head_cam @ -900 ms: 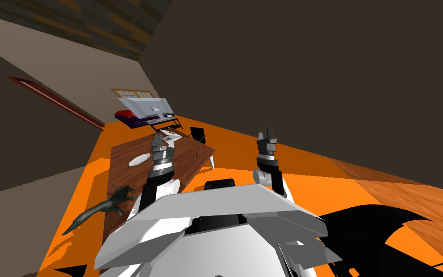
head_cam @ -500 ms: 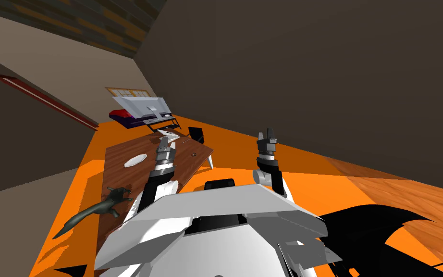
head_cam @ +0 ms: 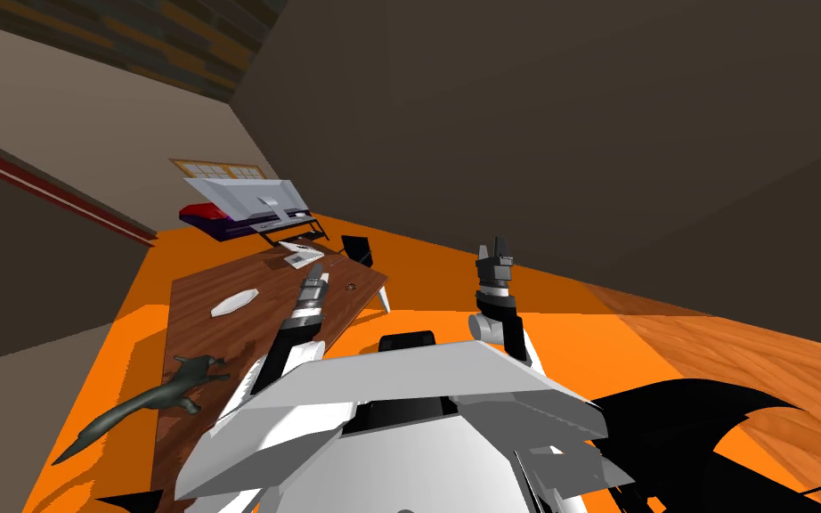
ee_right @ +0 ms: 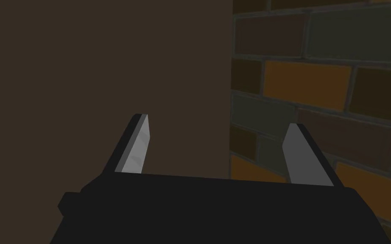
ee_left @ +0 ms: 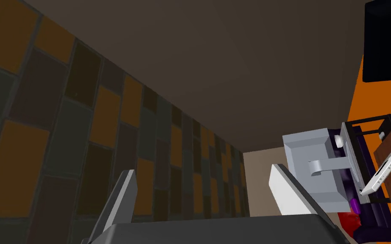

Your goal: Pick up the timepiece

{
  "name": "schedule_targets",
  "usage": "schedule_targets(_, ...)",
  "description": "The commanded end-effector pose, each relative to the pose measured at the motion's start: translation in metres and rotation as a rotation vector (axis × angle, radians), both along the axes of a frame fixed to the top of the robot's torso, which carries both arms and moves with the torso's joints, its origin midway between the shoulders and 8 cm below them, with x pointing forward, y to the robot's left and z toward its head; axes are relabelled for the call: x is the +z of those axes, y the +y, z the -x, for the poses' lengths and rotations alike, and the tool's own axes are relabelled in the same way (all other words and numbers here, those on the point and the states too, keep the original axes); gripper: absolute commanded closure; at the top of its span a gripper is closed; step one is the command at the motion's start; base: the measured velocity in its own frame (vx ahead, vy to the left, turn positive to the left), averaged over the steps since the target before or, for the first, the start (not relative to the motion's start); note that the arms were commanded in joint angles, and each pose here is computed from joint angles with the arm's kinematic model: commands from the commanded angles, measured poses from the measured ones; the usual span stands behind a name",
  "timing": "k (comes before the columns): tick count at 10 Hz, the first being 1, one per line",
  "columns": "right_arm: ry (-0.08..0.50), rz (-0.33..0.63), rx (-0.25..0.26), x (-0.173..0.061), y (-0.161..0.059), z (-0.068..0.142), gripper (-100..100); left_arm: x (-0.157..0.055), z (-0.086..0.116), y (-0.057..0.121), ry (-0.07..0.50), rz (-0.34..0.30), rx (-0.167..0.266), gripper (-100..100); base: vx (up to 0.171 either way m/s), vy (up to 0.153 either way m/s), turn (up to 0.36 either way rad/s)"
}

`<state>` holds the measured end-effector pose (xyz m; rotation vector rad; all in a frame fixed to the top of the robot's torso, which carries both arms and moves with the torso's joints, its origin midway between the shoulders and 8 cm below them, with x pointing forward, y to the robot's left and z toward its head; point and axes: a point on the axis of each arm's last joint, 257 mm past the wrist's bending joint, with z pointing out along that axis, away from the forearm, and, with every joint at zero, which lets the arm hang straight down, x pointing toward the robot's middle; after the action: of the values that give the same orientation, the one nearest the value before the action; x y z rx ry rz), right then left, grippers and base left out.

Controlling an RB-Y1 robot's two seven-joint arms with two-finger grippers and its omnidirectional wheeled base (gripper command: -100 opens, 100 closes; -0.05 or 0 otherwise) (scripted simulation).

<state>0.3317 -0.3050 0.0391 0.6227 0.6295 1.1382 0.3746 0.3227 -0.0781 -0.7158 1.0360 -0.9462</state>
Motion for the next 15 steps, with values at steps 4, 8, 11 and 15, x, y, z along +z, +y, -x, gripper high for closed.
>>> schedule_targets(4,0.0,0.0,0.0,0.0,0.0,0.0,0,-0.066,-0.006,0.027,0.184,-0.058,0.032,-100,-0.008,-0.082,-0.095)
schedule_targets(8,0.0,0.0,0.0,0.0,0.0,0.0,0,-0.127,-0.001,0.056,0.356,-0.104,0.064,-100,0.0,-0.073,-0.13)
schedule_targets(11,0.0,0.0,0.0,0.0,0.0,0.0,0,-0.173,0.01,0.082,0.487,-0.131,0.093,-100,0.024,-0.067,-0.134)
schedule_targets(15,0.0,0.0,0.0,0.0,0.0,0.0,0,-0.227,0.031,0.116,0.641,-0.153,0.134,-100,0.032,-0.056,-0.149)
